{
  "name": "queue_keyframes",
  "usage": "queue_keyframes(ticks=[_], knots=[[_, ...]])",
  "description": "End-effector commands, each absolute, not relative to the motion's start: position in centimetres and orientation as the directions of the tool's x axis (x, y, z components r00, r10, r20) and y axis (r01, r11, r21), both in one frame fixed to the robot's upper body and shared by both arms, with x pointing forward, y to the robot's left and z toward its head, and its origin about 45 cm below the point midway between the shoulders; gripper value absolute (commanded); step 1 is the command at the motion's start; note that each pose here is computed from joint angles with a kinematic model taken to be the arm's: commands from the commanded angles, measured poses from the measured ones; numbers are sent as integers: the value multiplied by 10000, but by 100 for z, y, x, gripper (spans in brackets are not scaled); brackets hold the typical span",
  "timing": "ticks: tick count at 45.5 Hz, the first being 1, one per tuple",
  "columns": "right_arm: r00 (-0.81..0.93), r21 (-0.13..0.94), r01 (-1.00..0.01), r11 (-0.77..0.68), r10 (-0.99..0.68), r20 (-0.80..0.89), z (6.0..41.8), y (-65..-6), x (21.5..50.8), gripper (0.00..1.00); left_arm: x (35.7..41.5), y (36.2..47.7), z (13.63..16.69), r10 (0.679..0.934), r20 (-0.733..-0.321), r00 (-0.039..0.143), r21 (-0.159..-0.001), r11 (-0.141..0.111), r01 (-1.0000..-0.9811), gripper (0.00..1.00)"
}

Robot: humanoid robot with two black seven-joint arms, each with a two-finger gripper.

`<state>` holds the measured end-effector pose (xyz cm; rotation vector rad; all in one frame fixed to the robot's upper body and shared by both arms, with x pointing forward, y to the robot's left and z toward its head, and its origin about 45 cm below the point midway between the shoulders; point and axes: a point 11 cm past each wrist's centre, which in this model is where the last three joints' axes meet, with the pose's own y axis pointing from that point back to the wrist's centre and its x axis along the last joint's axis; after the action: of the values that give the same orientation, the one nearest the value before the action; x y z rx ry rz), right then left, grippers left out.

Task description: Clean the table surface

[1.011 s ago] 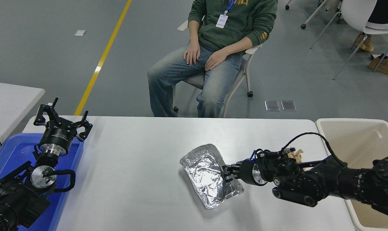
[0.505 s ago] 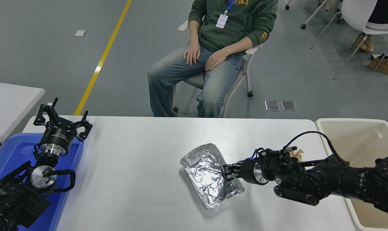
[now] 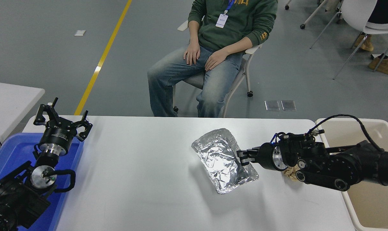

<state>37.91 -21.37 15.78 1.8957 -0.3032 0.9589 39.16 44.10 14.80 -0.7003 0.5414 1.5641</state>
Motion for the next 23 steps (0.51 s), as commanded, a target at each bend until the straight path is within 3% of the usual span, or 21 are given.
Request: queue_keyframes(ticks=[1,11,23], knots=[[6465,6118,-6089,-5049,1312,7516,2053,-2453,3798,0,3916,4410,1480,7045,-7087,-385,-587,-1131,-9918,100],[6231,5739,-6660,-4765,676,7792,2521,-2697,3901,0,3918,4405,1482,7041,-7092,-371,-594,-1121,-9919,100],[6028,5492,-7048,-4490,290,7974,2788,-2925,3875,0,3918,4405,1482,7041,-7092,-371,-594,-1121,-9919,100]])
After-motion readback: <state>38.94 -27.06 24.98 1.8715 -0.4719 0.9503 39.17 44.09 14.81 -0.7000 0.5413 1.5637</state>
